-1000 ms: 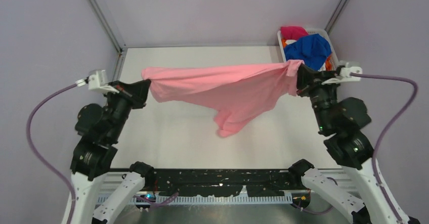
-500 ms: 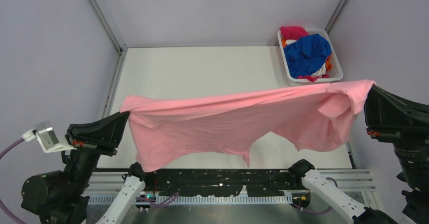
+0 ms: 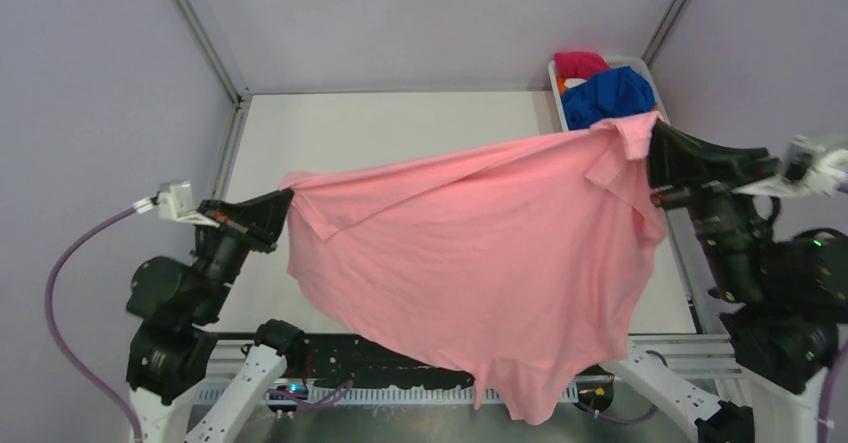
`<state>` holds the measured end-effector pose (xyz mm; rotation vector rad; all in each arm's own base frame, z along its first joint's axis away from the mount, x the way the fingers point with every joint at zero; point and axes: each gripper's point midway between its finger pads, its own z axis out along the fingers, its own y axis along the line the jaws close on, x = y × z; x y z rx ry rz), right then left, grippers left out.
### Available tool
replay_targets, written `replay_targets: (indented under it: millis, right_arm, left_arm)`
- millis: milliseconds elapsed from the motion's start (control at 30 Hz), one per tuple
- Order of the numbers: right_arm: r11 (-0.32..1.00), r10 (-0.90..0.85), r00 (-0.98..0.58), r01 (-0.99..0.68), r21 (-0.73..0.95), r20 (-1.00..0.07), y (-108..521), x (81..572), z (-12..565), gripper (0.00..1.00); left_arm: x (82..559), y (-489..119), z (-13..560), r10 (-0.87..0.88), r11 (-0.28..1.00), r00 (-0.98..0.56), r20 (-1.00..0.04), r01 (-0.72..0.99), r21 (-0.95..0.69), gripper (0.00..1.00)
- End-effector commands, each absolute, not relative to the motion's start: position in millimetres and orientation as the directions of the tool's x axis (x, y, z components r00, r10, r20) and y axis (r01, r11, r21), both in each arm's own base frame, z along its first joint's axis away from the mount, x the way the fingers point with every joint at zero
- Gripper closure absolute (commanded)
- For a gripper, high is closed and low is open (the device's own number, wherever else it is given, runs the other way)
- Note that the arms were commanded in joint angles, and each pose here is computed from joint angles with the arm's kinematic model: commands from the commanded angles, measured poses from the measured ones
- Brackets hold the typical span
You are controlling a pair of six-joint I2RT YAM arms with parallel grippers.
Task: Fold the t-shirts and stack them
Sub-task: Flatten out the tshirt
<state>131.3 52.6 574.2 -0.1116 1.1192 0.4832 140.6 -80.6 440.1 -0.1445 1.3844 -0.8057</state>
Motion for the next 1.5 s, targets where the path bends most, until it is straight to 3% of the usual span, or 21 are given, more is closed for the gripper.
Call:
replay_targets:
  millis: [0,133,300,333,367,433,467,500,533,567,600,633,767,900,1000,1200,1467]
  right_arm:
    - [0.989,0.142,0.239,-0.069,0.129,-0.96,53,250,514,0.95]
    - [0.994,0.033,0.081,0.106,0.041,-0.996,68,344,444,0.95]
    - [0.999,0.028,-0.192,0.034,0.022,-0.981,110,471,317,0.95]
    - [0.999,0.031,-0.194,0.032,0.025,-0.981,113,488,314,0.94]
    - [0.999,0.001,-0.267,0.032,-0.007,-0.964,118,510,275,0.92]
    - [0.999,-0.024,-0.284,0.02,-0.031,-0.959,131,548,266,0.71]
    - [0.998,-0.052,-0.347,0.016,-0.061,-0.937,134,560,234,0.53]
    - [0.999,-0.041,-0.32,0.018,-0.05,-0.946,138,572,248,0.44]
    - [0.998,-0.052,-0.359,0.025,-0.065,-0.932,139,580,227,0.25]
    - [0.998,-0.042,-0.337,0.033,-0.057,-0.941,141,587,239,0.14]
    - [0.997,-0.046,-0.353,0.035,-0.063,-0.934,141,589,232,0.02]
    - [0.998,-0.039,-0.351,0.033,-0.054,-0.935,142,589,235,0.01]
    - [1.0,0.007,-0.372,0.012,0.003,-0.928,144,566,235,0.05]
    - [0.994,0.087,-0.418,-0.021,0.106,-0.904,141,506,232,0.04]
    - [0.976,0.141,-0.541,-0.065,0.209,-0.829,148,451,174,0.05]
    - [0.917,0.168,-0.689,-0.152,0.368,-0.705,174,389,122,0.05]
    - [0.94,0.084,-0.765,-0.152,0.305,-0.639,187,351,72,0.04]
  left_arm:
    - [224,-62,359,-0.558,0.822,-0.117,-0.821,0.053,-0.567,1.0]
    - [290,-53,286,-0.468,0.88,-0.262,-0.844,-0.22,-0.42,1.0]
    - [384,-63,187,-0.448,0.89,-0.552,-0.703,-0.349,-0.293,0.97]
    - [398,-66,177,-0.46,0.887,-0.592,-0.662,-0.347,-0.305,0.91]
    - [412,-66,166,-0.467,0.883,-0.621,-0.629,-0.361,-0.3,0.78]
    - [433,-64,156,-0.46,0.886,-0.647,-0.608,-0.382,-0.263,0.46]
    - [441,-62,157,-0.454,0.887,-0.644,-0.616,-0.389,-0.247,0.32]
    - [448,-61,159,-0.449,0.89,-0.642,-0.622,-0.387,-0.243,0.19]
    - [452,-60,162,-0.445,0.891,-0.636,-0.631,-0.385,-0.241,0.04]
    - [454,-59,166,-0.446,0.89,-0.627,-0.638,-0.384,-0.245,0.01]
    - [455,-59,169,-0.445,0.891,-0.622,-0.644,-0.377,-0.252,0.0]
    - [454,-60,172,-0.444,0.893,-0.618,-0.649,-0.367,-0.26,0.0]
    - [440,-69,174,-0.439,0.898,-0.637,-0.633,-0.321,-0.3,0.0]
    - [416,-83,163,-0.437,0.896,-0.679,-0.59,-0.267,-0.355,0.0]
    - [398,-106,148,-0.428,0.875,-0.728,-0.536,-0.183,-0.449,0.0]
    - [370,-129,102,-0.403,0.842,-0.831,-0.385,-0.172,-0.511,0.0]
    - [347,-109,58,-0.406,0.878,-0.861,-0.307,-0.274,-0.392,0.0]
